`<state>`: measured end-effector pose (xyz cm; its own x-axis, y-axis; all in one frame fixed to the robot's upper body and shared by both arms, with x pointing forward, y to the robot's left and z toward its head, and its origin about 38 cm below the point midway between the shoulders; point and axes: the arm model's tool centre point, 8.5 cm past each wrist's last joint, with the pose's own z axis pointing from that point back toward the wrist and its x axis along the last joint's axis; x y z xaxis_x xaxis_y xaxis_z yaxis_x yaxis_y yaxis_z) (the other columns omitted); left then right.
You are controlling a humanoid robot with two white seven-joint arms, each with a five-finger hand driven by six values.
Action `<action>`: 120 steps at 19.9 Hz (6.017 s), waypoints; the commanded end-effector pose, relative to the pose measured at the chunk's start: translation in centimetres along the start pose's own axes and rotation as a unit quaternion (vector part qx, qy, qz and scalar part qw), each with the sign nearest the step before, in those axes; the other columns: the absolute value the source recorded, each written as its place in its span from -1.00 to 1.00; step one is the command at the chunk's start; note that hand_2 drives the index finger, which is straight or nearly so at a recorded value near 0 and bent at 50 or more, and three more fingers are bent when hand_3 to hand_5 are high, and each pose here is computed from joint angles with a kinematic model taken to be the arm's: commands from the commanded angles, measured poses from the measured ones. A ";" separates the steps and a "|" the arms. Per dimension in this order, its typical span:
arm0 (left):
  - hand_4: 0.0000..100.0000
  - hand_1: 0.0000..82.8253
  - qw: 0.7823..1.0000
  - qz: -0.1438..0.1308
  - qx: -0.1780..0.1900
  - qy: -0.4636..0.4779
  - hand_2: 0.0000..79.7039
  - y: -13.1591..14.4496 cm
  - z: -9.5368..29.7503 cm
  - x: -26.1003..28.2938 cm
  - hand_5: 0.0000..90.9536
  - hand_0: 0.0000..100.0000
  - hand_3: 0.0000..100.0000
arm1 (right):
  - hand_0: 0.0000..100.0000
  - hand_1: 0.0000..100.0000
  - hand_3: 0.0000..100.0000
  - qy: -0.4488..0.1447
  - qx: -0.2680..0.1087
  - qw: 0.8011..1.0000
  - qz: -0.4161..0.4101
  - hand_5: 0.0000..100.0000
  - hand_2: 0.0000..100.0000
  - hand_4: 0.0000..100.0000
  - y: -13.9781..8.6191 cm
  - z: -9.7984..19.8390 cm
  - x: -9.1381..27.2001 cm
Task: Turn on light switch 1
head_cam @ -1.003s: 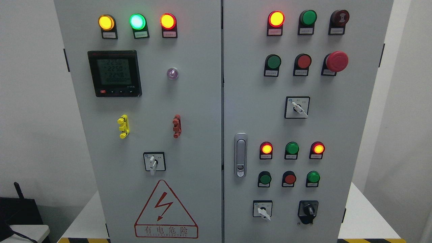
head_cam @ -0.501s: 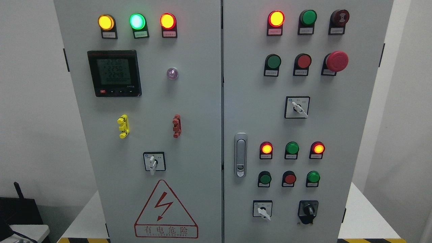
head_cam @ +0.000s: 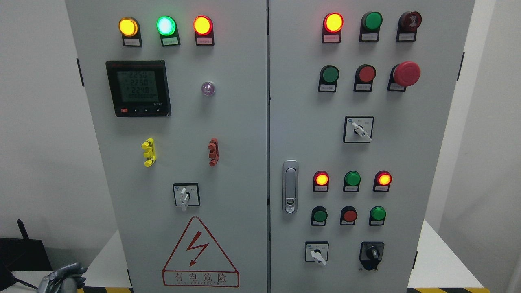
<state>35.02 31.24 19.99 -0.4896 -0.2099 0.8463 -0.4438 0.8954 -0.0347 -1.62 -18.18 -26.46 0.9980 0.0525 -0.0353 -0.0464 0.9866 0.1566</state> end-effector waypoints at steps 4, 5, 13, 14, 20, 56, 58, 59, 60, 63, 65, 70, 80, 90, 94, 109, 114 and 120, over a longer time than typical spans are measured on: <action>0.28 -0.24 0.997 0.040 -0.068 0.010 0.15 -10.1 0.7 3.3 0.26 -0.86 0.21 | -0.76 -0.22 -1.00 -0.001 0.000 1.000 -0.008 -1.00 -1.00 -1.00 0.0 0.0 0.0; 0.30 -0.21 0.997 0.039 -0.070 0.014 0.16 -10.4 0.5 3.3 0.28 -0.88 0.22 | -0.76 -0.22 -1.00 -0.001 0.000 1.000 -0.008 -1.00 -1.00 -1.00 0.0 0.0 0.0; 0.44 -0.09 0.998 0.005 -0.060 0.029 0.21 -11.5 -0.3 3.8 0.50 -0.92 0.34 | -0.76 -0.22 -1.00 -0.001 0.000 1.000 -0.008 -1.00 -1.00 -1.00 0.0 0.0 0.0; 0.45 -0.08 0.998 0.001 -0.058 0.034 0.21 -11.7 -0.3 3.8 0.54 -0.92 0.35 | -0.76 -0.22 -1.00 -0.001 0.000 1.000 -0.008 -1.00 -1.00 -1.00 0.0 0.0 0.0; 0.50 0.02 0.998 -0.014 -0.022 0.050 0.24 -12.5 -0.6 4.3 0.68 -0.93 0.36 | -0.76 -0.22 -1.00 -0.001 0.000 1.000 -0.008 -1.00 -1.00 -1.00 0.0 0.0 0.0; 0.55 0.43 0.991 -0.075 0.033 0.109 0.29 -15.7 -4.8 6.4 0.73 -0.79 0.41 | -0.76 -0.22 -1.00 -0.001 0.000 1.000 -0.008 -1.00 -1.00 -1.00 0.0 0.0 0.0; 0.55 0.43 0.990 -0.078 0.033 0.112 0.29 -15.8 -5.0 6.4 0.73 -0.78 0.41 | -0.76 -0.22 -1.00 -0.001 0.000 1.000 -0.008 -1.00 -1.00 -1.00 0.0 0.0 0.0; 0.55 0.43 0.989 -0.084 0.033 0.118 0.29 -15.8 -5.1 6.3 0.73 -0.78 0.41 | -0.76 -0.22 -1.00 -0.001 0.000 1.000 -0.008 -1.00 -1.00 -1.00 0.0 0.0 0.0; 0.55 0.43 0.988 -0.086 0.033 0.122 0.29 -15.9 -5.1 6.3 0.73 -0.78 0.41 | -0.76 -0.22 -1.00 -0.001 0.000 1.000 -0.008 -1.00 -1.00 -1.00 0.0 0.0 0.0; 0.56 0.43 0.989 -0.084 0.033 0.120 0.29 -16.0 -5.4 6.6 0.73 -0.77 0.41 | -0.76 -0.22 -1.00 -0.001 0.000 1.000 -0.008 -1.00 -1.00 -1.00 0.0 0.0 0.0; 0.56 0.42 0.988 -0.087 0.033 0.123 0.30 -16.1 -5.5 6.6 0.73 -0.76 0.41 | -0.76 -0.22 -1.00 -0.001 0.000 1.000 -0.008 -1.00 -1.00 -1.00 0.0 0.0 0.0; 0.55 0.40 0.987 -0.090 0.032 0.129 0.30 -16.2 -5.7 6.5 0.73 -0.75 0.41 | -0.76 -0.22 -1.00 -0.001 0.000 1.000 -0.009 -1.00 -1.00 -1.00 0.0 0.0 0.0; 0.56 0.32 0.985 -0.095 0.028 0.144 0.32 -16.4 -5.8 6.1 0.73 -0.70 0.42 | -0.76 -0.22 -1.00 -0.001 0.000 1.000 -0.008 -1.00 -1.00 -1.00 0.0 0.0 0.0; 0.57 0.16 0.985 -0.083 0.024 0.149 0.33 -16.6 -5.9 6.2 0.74 -0.61 0.43 | -0.76 -0.22 -1.00 -0.001 0.000 1.000 -0.008 -1.00 -1.00 -1.00 0.0 0.0 0.0; 0.57 0.12 0.985 -0.083 0.024 0.149 0.33 -16.6 -6.0 6.2 0.74 -0.56 0.43 | -0.76 -0.22 -1.00 -0.001 0.000 1.000 -0.008 -1.00 -1.00 -1.00 0.0 0.0 0.0; 0.57 0.07 0.986 -0.082 0.027 0.146 0.34 -16.6 -6.0 6.4 0.74 -0.44 0.42 | -0.76 -0.22 -1.00 -0.001 0.000 1.000 -0.009 -1.00 -1.00 -1.00 0.0 0.0 0.0; 0.57 0.07 0.986 -0.081 0.027 0.146 0.36 -16.6 -6.0 6.4 0.74 -0.45 0.42 | -0.76 -0.22 -1.00 -0.001 0.000 1.000 -0.008 -1.00 -1.00 -1.00 0.0 0.0 0.0; 0.57 0.07 0.986 -0.082 0.028 0.144 0.37 -16.6 -6.0 6.5 0.74 -0.46 0.42 | -0.76 -0.22 -1.00 -0.001 0.000 1.000 -0.008 -1.00 -1.00 -1.00 0.0 0.0 0.0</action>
<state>43.71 17.44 29.19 -0.1750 -0.2218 0.9593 -0.5438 0.8340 0.0936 -1.62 -18.18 -26.46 0.9980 0.0526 -0.0352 -0.0465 0.9866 0.1566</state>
